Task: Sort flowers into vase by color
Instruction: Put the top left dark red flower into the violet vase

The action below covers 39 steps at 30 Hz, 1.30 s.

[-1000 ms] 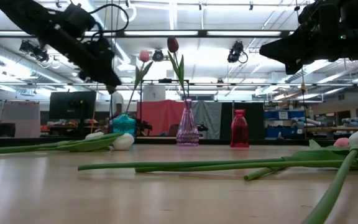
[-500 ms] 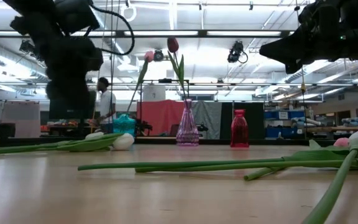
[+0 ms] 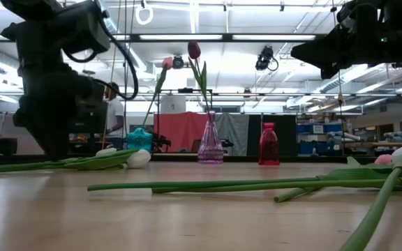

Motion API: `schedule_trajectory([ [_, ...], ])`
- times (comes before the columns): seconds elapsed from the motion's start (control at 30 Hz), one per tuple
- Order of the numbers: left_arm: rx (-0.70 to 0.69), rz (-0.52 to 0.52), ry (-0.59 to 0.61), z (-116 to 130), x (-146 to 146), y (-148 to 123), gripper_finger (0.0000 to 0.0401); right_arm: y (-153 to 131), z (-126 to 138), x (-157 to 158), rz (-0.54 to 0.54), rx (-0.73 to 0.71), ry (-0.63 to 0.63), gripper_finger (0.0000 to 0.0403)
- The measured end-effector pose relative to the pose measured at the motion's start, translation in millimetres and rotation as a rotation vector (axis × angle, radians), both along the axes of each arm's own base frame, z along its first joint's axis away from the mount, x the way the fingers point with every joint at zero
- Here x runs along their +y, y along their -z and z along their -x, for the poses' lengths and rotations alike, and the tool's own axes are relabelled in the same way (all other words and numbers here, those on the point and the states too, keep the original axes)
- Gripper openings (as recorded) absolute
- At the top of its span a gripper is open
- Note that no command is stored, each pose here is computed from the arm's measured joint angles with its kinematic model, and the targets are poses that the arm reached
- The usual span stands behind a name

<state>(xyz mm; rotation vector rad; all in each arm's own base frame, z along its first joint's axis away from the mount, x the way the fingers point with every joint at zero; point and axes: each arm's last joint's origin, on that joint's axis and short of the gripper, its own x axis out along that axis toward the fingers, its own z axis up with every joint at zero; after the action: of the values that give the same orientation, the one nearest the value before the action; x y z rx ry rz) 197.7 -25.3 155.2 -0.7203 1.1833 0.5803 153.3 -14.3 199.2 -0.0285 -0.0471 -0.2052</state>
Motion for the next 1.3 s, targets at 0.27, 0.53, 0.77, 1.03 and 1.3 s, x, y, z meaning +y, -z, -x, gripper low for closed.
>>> schedule_trajectory([
  [0.27,-0.001,-0.095,-0.004,-1,3,1,0.0124,0,0,0,0.000,-0.003,0.000,0.0075],
  [0.53,0.016,-0.092,0.021,-8,1,11,0.0106,0,0,0,0.000,-0.005,0.000,0.0075],
  [0.77,0.002,-0.086,0.032,-11,1,12,0.0019,-1,0,0,0.000,-0.011,-0.001,0.0075],
  [1.03,-0.081,-0.143,0.112,-36,-2,-25,0.0012,-1,0,0,-0.009,-0.013,-0.009,0.0075],
  [1.3,-0.316,-0.306,0.184,-84,1,-50,0.0011,-4,6,0,-0.005,-0.022,0.000,0.0075],
])
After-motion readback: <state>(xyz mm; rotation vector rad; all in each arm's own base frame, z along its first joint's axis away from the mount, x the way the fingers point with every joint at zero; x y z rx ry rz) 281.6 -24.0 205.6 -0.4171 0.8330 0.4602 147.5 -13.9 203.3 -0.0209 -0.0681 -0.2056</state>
